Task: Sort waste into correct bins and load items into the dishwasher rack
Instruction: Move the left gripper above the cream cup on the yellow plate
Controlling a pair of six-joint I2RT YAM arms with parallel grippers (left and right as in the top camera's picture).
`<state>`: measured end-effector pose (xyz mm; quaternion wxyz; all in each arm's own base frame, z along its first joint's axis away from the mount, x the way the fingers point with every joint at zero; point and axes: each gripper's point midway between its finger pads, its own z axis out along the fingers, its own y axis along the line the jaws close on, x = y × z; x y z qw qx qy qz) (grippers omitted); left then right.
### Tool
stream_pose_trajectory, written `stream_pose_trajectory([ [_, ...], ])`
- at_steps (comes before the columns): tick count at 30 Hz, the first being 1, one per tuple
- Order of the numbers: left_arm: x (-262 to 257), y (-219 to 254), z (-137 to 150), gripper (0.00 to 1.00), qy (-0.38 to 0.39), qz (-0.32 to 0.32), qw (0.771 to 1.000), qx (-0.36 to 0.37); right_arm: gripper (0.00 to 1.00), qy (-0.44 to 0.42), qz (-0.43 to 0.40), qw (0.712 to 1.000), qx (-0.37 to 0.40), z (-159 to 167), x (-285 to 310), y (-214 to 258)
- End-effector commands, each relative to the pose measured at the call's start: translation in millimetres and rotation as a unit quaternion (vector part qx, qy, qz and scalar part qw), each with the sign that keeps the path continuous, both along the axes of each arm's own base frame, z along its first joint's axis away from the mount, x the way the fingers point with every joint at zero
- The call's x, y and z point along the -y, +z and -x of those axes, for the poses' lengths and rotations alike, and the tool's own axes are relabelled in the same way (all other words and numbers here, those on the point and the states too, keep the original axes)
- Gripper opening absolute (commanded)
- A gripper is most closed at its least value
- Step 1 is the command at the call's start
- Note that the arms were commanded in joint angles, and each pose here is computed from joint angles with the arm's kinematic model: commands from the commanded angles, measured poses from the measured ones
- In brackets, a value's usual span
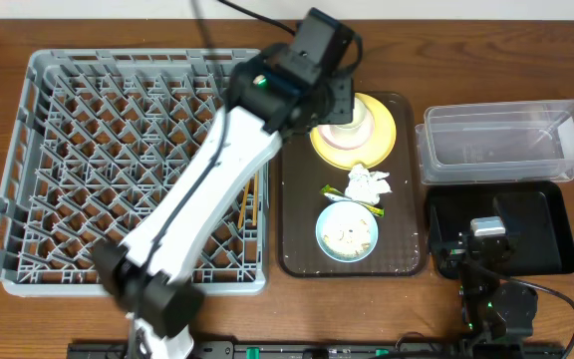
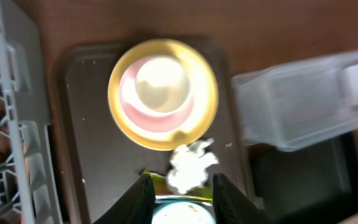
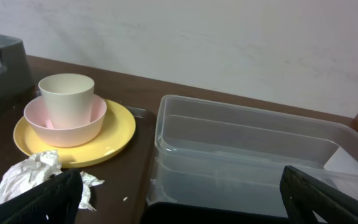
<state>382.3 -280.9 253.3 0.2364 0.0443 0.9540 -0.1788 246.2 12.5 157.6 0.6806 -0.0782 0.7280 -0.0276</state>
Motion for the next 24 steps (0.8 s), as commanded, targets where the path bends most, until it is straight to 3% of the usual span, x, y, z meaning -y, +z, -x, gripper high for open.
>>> stream_pose_trajectory([
  [1, 5, -52, -12, 0.33, -0.005, -0.052, 0.998, -0.032, 0.99, -0.003, 0.005, 1.0, 0.0, 0, 2, 0],
  [11, 39, -108, -29, 0.29, -0.022, -0.062, 0.997, -0.039, 0.99, -0.003, 0.005, 1.0, 0.0, 0, 2, 0],
  [18, 94, -106, -36, 0.29, -0.103, -0.054, 0.992, 0.05, 0.99, -0.003, 0.005, 1.0, 0.0, 0, 2, 0],
  [24, 94, -126, -52, 0.29, -0.067, -0.13, 0.984, 0.106, 0.99, -0.003, 0.005, 1.0, 0.0, 0, 2, 0],
])
